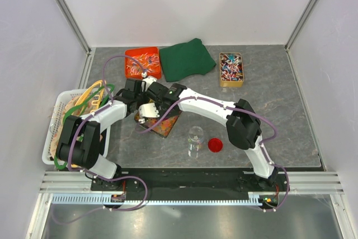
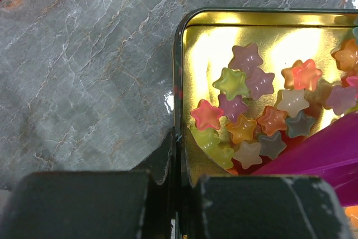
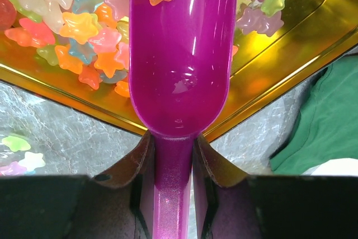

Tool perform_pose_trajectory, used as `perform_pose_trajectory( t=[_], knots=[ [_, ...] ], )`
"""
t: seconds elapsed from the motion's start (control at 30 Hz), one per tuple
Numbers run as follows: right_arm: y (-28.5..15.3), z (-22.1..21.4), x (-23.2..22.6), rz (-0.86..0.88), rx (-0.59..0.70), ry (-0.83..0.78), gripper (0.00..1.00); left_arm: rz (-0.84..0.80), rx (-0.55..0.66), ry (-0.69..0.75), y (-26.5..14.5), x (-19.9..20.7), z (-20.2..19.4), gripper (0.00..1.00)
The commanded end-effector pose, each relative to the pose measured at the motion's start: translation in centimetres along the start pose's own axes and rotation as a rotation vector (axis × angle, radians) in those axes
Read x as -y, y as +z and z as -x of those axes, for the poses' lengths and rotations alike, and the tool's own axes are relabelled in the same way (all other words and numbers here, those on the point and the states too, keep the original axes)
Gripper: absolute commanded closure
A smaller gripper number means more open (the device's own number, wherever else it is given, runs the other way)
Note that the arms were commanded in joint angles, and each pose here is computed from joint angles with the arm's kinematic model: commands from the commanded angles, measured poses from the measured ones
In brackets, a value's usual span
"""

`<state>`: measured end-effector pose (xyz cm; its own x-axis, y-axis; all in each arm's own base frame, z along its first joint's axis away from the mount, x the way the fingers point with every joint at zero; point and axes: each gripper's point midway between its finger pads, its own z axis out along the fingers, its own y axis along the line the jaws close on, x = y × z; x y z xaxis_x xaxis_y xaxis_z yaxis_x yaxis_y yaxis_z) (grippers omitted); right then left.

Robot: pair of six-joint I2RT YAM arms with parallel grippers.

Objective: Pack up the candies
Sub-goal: Scoop the fake candies from the storage box.

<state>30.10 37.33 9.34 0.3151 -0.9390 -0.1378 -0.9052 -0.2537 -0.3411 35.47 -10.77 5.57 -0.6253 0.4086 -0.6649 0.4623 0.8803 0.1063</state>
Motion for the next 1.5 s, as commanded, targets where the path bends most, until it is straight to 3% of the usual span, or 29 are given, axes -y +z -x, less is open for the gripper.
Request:
perform_pose_trajectory(
  t=[0.0,0.53,0.73,1.07,1.47],
  knots=[
    [2.8,1.4,-2.8,0.085,0.012,0.004,1.0,0.017,0.214,-0.038,-1.9,-0.6,6.8,0.98],
    [5.1,4.7,-2.4,0.01,0.048,0.114,1.0,0.063,0.212,-0.049,-2.2,-1.5,6.8,0.98],
    [3.9,5.2,-2.3,0.017,0.096,0.165,1.0,0.064,0.213,-0.055,-2.3,-1.7,6.9,0.98],
    [-0.4,3.4,-0.3,0.131,0.247,0.399,1.0,0.062,0.213,-0.068,-2.2,-2.0,6.7,0.98],
    [-2.3,1.7,1.2,0.131,0.391,0.486,1.0,0.067,0.209,-0.078,-2.0,-2.5,6.4,0.98]
  ],
)
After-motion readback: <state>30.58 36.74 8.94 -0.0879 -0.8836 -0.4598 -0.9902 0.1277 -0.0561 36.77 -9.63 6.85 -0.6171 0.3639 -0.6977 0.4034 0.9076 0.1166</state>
